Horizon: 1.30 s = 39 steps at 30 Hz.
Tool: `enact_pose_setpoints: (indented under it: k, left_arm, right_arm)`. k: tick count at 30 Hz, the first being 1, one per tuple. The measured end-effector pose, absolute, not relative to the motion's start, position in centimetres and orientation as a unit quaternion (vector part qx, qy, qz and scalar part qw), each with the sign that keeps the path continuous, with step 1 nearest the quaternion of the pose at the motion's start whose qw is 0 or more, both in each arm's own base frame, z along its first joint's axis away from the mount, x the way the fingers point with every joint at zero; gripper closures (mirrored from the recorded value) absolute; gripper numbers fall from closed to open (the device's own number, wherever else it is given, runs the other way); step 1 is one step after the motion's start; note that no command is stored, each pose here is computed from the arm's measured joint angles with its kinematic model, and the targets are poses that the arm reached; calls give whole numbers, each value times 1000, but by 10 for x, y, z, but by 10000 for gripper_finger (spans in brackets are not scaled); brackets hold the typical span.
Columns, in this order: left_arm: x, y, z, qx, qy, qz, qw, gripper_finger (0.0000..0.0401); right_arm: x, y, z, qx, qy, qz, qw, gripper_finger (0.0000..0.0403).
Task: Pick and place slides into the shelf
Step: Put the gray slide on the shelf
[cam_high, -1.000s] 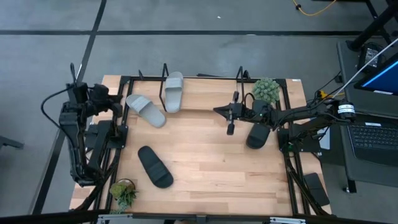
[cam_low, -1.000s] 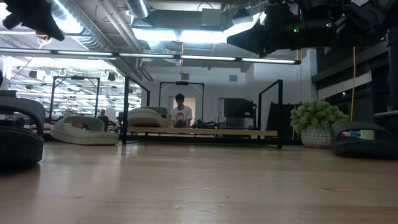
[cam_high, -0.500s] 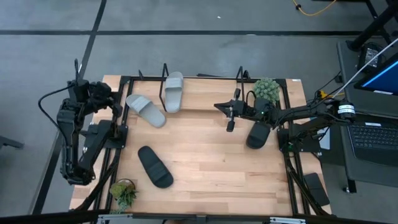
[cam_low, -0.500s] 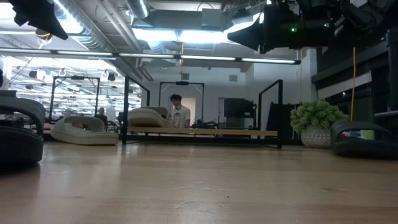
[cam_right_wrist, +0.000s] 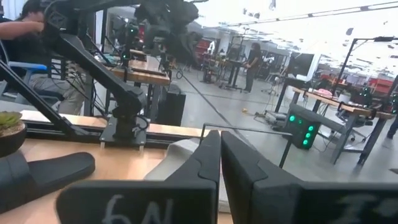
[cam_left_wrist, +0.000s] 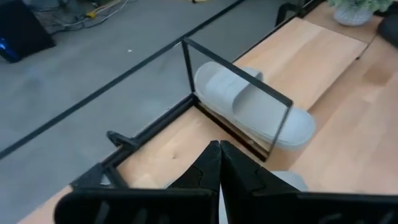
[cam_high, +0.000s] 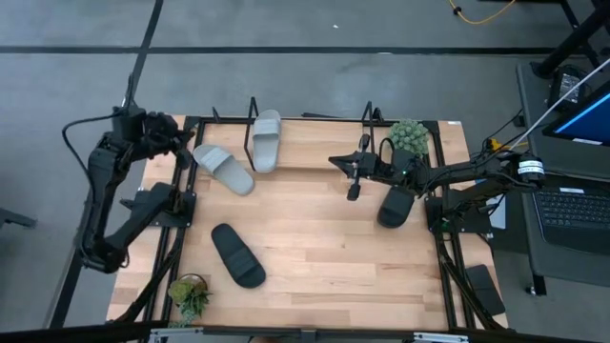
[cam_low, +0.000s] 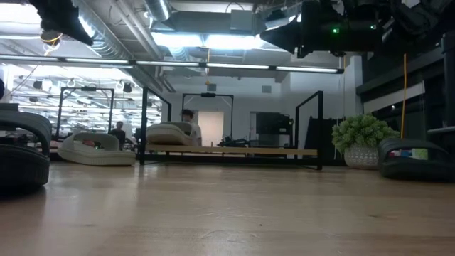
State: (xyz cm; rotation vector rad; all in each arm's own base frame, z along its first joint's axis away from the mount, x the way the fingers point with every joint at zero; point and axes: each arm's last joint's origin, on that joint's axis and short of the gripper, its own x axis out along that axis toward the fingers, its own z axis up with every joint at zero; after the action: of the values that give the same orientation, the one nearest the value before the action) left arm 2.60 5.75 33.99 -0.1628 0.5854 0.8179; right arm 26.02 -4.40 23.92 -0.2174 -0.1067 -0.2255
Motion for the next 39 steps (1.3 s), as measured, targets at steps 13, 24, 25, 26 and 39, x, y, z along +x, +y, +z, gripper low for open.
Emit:
enact_pose_setpoints:
  k: [13, 24, 25, 26, 39]
  left_arm:
    - [31, 38, 409, 22, 180, 321, 930, 401]
    - [68, 75, 410, -20, 187, 208, 960, 401]
    - [74, 78, 406, -23, 190, 197, 962, 401]
    - [81, 81, 403, -22, 191, 182, 964, 401]
    - [143, 70, 362, 2, 340, 292, 894, 401]
  right_arm:
    - [259, -52, 239, -95, -49, -153, 983, 386]
    - [258, -55, 239, -82, -49, -159, 983, 386]
    - [258, -55, 239, -82, -49, -159, 983, 386]
    - [258, -55, 239, -82, -49, -159, 983, 386]
    - [258, -55, 236, -83, -33, -158, 983, 386]
